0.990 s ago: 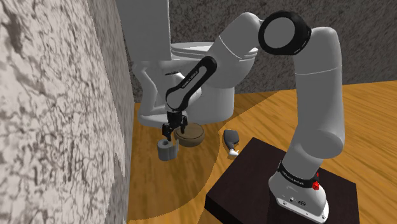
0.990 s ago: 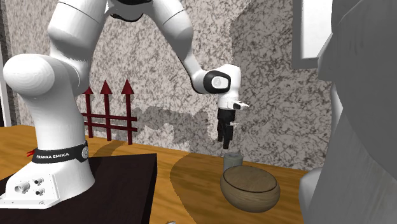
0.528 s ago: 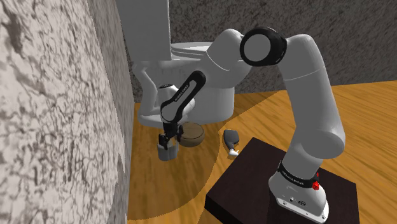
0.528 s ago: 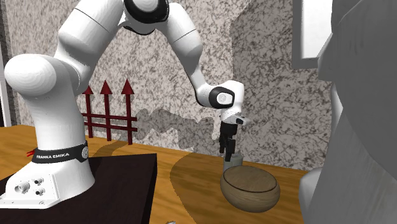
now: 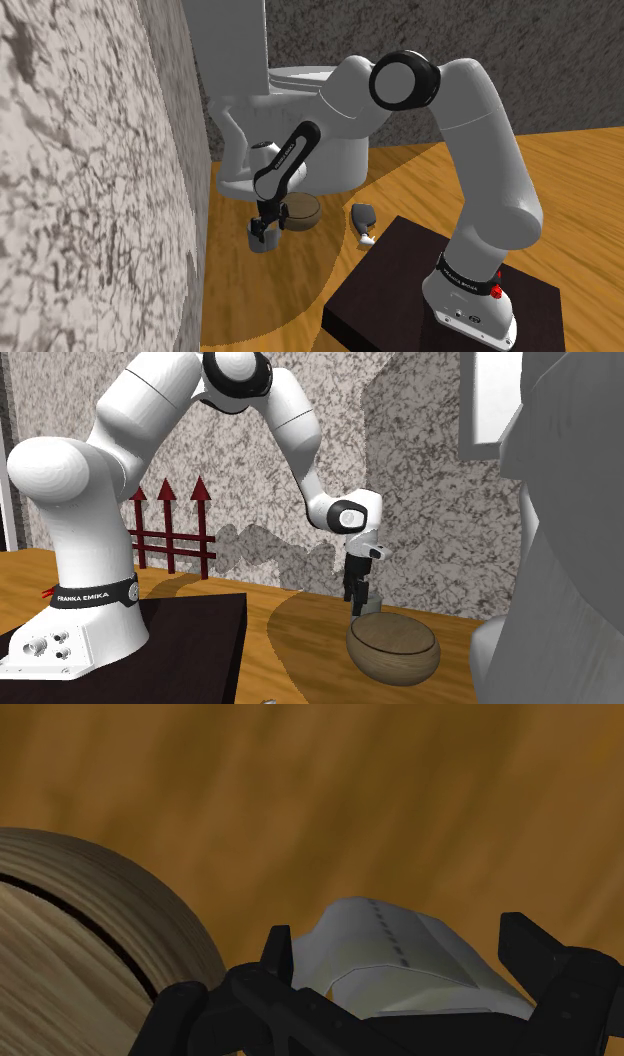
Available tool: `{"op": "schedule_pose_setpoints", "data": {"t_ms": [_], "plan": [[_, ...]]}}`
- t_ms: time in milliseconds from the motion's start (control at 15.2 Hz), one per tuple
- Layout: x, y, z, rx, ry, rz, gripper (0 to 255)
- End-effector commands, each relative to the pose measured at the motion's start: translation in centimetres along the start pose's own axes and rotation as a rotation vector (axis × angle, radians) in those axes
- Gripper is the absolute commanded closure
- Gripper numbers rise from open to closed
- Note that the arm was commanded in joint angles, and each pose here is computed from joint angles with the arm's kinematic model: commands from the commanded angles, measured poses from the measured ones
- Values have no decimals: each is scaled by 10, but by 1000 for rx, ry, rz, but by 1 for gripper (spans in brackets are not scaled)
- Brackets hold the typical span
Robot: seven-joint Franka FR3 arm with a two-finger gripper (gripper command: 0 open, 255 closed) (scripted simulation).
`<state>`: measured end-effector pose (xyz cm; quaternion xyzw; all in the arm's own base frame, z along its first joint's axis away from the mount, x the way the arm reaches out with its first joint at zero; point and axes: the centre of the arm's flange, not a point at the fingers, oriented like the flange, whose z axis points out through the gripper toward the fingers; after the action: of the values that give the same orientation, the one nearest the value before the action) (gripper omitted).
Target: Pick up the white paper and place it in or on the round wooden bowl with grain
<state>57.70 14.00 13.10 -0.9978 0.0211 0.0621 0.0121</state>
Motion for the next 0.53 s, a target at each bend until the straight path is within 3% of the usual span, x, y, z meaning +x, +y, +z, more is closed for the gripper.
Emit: {"op": "schedule_pose_setpoints", "data": {"t_ms": [0,198,264,462], "plan": [[0,0,0,0,0,0,0],[0,0,0,0,0,0,0],[0,0,0,0,0,0,255],[0,0,0,0,0,0,255]]}}
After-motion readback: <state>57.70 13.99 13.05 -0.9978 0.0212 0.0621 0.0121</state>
